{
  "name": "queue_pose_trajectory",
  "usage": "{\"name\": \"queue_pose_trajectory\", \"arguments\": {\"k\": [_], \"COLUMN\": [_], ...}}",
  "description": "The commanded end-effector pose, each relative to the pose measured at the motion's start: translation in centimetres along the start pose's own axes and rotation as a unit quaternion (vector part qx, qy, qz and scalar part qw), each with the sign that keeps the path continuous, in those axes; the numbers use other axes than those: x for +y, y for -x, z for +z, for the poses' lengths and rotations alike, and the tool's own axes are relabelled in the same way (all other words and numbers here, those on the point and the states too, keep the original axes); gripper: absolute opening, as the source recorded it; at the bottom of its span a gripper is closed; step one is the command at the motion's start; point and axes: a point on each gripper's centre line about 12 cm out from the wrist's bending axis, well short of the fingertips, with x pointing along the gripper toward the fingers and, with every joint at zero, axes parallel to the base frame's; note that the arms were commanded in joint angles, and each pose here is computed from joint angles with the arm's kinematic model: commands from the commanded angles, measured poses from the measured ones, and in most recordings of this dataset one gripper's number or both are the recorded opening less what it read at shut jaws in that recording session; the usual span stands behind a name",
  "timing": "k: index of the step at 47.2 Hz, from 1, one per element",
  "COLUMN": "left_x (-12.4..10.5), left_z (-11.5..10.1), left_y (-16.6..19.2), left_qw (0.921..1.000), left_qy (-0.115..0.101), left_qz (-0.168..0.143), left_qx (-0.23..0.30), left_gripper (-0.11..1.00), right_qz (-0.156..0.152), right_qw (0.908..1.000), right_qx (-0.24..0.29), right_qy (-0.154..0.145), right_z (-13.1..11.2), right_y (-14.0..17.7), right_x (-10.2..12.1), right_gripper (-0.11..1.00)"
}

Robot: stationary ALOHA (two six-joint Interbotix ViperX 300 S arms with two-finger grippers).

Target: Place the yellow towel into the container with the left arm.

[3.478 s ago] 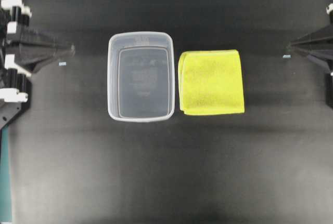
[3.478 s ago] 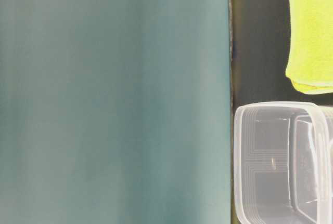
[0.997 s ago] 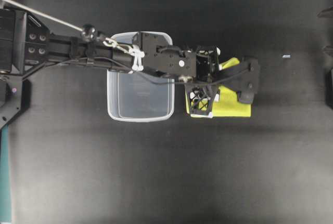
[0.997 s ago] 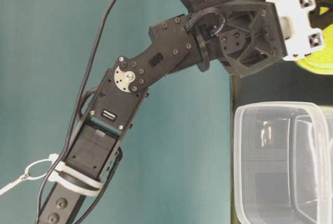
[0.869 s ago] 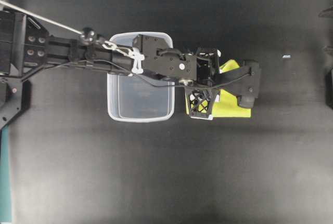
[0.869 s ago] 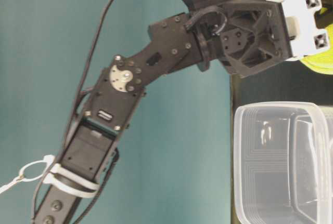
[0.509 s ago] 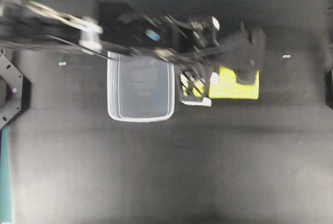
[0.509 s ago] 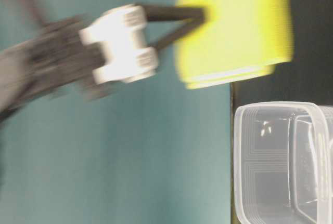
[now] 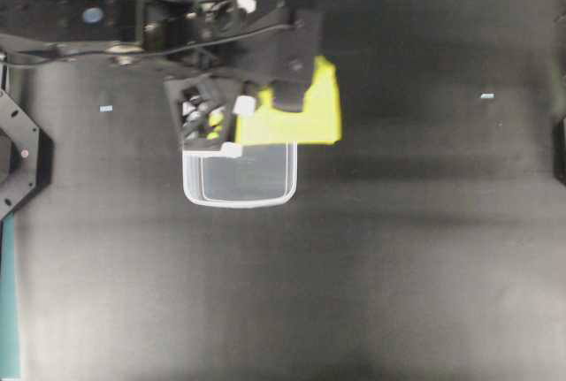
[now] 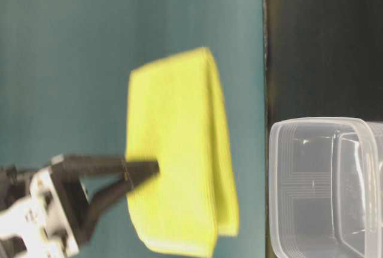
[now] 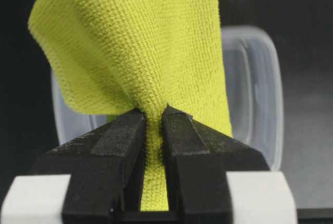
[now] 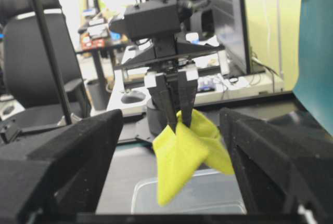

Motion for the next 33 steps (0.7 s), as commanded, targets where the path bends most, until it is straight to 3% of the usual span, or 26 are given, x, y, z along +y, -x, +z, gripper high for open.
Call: {"name": "queue_pose_trajectory", "arguments": {"k": [1,20,33], "left_x": [0.0,-0.5,-1.2], "left_z": [-0.5,-4.1,-5.7], "left_y": [1.3,-1.5,-3.6], "left_qw": [0.9998,0.9998,1.0000], "left_qy": [0.000,-0.002,-0.007], "left_qz": [0.005,-0.001,-0.002], "left_qx": [-0.020,0.019,-0.002], "left_gripper": [0.07,0.07,0.07], "right_qz": [0.003,0.009,0.009], "right_qw": [0.9999,0.9999,0.9999], "right_qx": [-0.010,-0.008,-0.005], "right_qy": [-0.002,-0.004,-0.003], "right_z": [0.7,0.6,0.4], "right_y": [-0.2,-0.2,-0.2], "right_x": [0.1,0.3,0.3], "right_gripper": [0.72,0.71,0.71]}}
